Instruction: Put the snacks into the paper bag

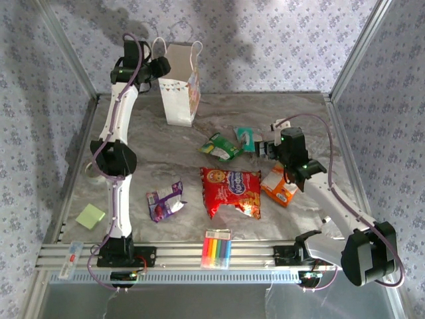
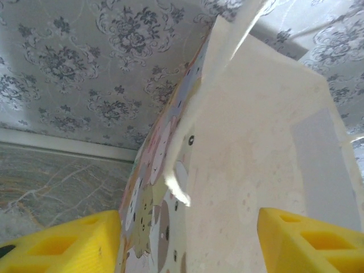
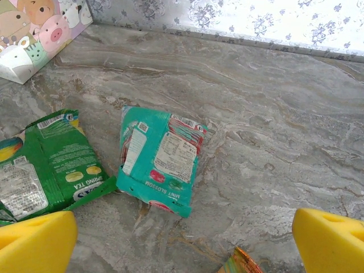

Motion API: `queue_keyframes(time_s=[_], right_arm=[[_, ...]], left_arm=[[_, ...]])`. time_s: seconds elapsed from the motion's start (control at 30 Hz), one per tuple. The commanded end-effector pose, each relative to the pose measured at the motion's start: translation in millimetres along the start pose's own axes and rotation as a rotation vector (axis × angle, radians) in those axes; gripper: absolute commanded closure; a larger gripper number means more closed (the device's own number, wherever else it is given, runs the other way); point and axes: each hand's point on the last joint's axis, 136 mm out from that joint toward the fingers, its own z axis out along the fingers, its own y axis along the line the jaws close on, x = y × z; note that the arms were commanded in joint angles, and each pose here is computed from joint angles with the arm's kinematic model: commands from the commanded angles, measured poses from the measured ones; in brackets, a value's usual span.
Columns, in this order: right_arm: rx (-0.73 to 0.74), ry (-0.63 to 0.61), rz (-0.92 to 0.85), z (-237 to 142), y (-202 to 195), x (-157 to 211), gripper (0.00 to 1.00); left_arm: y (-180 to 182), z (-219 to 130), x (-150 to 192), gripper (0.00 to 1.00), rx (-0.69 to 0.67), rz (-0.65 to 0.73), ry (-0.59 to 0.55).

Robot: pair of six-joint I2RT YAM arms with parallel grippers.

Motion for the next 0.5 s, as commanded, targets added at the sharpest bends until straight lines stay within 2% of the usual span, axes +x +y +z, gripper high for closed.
queue_keyframes(time_s=[0.0,0.2,0.47], right_arm=[[0.002,-0.035,-0.001,-1.3,1.5,-16.1,0.01],[0.005,-0.025,-0.007,2.6,2.1,-13.9,0.01],[-0.002,-0.017,-0.008,6.2,5.4,-12.6,0.02]], left_arm=[[-0.2,3.0,-10.6,0.39,0.042,-0.050,-0.026],[2.8,5.3,-13.5,0.48,0.056,-0.083,-0.029],[5.6,2.3,-11.8,0.78,0.065,-0.104,-0.006]])
